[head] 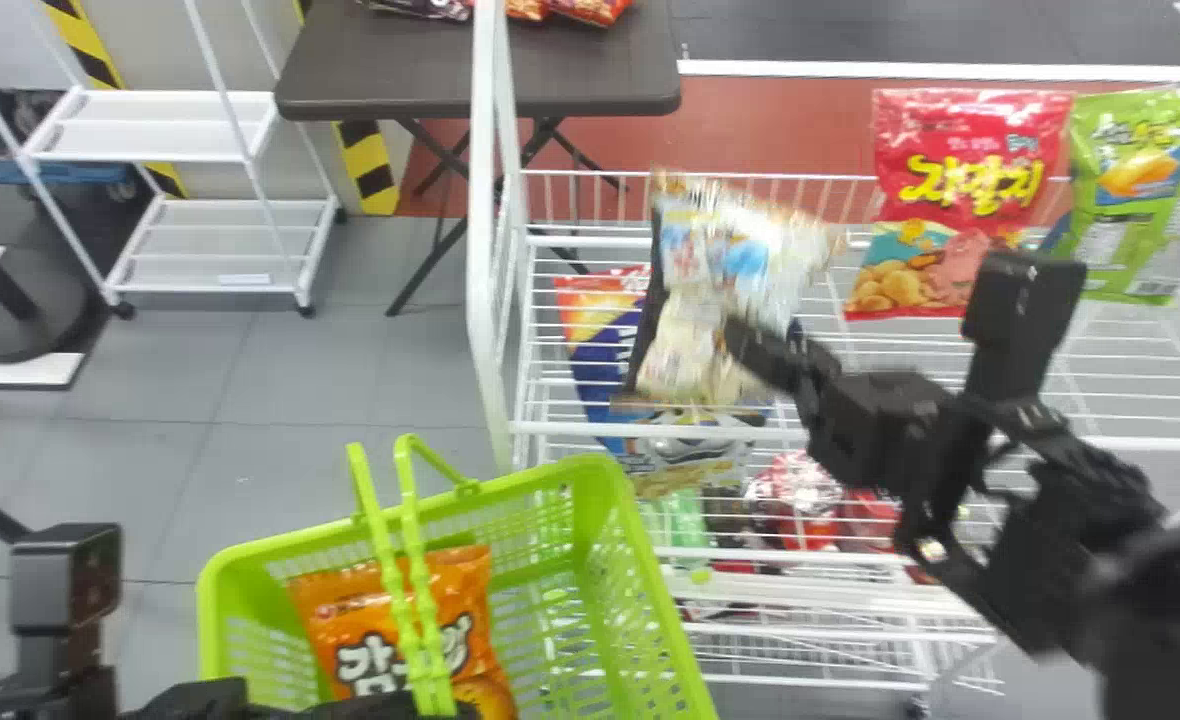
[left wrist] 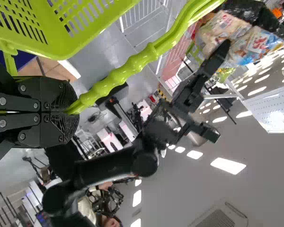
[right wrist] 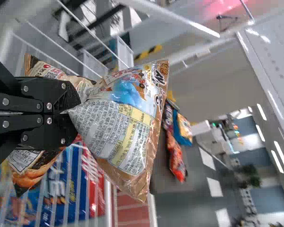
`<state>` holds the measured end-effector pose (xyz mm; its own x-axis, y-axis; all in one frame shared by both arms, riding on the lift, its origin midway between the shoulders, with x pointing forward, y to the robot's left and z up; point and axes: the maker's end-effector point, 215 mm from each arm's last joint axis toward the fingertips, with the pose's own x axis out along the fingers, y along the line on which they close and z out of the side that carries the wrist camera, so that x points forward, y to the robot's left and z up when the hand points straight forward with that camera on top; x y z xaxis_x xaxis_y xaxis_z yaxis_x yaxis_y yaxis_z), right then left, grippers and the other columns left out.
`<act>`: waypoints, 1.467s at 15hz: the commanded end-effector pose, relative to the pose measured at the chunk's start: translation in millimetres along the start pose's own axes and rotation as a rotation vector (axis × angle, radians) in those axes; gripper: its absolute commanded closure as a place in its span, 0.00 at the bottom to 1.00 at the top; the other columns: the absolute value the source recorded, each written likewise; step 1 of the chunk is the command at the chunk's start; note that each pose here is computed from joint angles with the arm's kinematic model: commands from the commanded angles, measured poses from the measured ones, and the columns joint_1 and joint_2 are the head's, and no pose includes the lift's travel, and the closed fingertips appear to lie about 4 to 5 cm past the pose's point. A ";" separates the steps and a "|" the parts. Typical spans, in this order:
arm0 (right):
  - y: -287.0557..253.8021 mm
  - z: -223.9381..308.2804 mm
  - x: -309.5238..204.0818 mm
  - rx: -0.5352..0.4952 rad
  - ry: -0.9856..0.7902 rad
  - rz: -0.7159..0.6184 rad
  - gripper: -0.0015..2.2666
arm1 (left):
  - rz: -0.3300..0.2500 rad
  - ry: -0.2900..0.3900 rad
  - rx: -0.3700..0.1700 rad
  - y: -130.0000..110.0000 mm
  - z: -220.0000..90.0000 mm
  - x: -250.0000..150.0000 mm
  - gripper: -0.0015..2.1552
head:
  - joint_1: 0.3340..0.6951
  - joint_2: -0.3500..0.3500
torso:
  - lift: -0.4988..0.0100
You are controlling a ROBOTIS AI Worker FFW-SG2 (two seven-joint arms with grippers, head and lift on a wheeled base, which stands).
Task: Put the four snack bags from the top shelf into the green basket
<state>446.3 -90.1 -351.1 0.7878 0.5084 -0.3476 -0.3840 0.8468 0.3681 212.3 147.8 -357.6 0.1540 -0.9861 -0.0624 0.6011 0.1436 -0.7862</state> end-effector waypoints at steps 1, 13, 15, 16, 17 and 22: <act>47.6 -53.0 -21.4 0.049 0.173 0.094 0.99 | -0.008 -0.004 0.004 -1.0 3.4 -0.5 1.00 | 1.00 0.61 | 0.97; 125.2 -165.6 -43.3 0.029 0.540 0.252 0.00 | -0.019 -0.003 0.000 -0.4 6.2 8.9 1.00 | 1.00 1.00 | 0.97; 127.1 -150.5 -37.2 0.019 0.508 0.267 0.02 | -0.029 -0.001 -0.004 -2.1 5.1 12.4 1.00 | 1.00 1.00 | 0.97; 125.2 -145.5 -35.9 0.020 0.497 0.266 0.02 | -0.030 0.000 -0.007 -2.4 4.6 12.9 1.00 | 1.00 1.00 | 0.97; 117.0 -136.9 -35.7 0.028 0.480 0.262 0.02 | -0.027 -0.001 -0.008 -2.0 4.4 11.8 1.00 | 1.00 1.00 | 0.97; -22.6 -1.6 -31.7 0.057 0.151 0.026 0.03 | -0.016 -0.007 -0.017 -0.8 1.8 6.8 1.00 | 1.00 0.86 | 0.97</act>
<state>388.1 -73.7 -366.9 0.5847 0.6413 -0.4969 -0.4333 0.7647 0.4770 215.8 140.8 -358.2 0.1551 -0.9864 -0.0549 0.5889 0.1369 -0.7965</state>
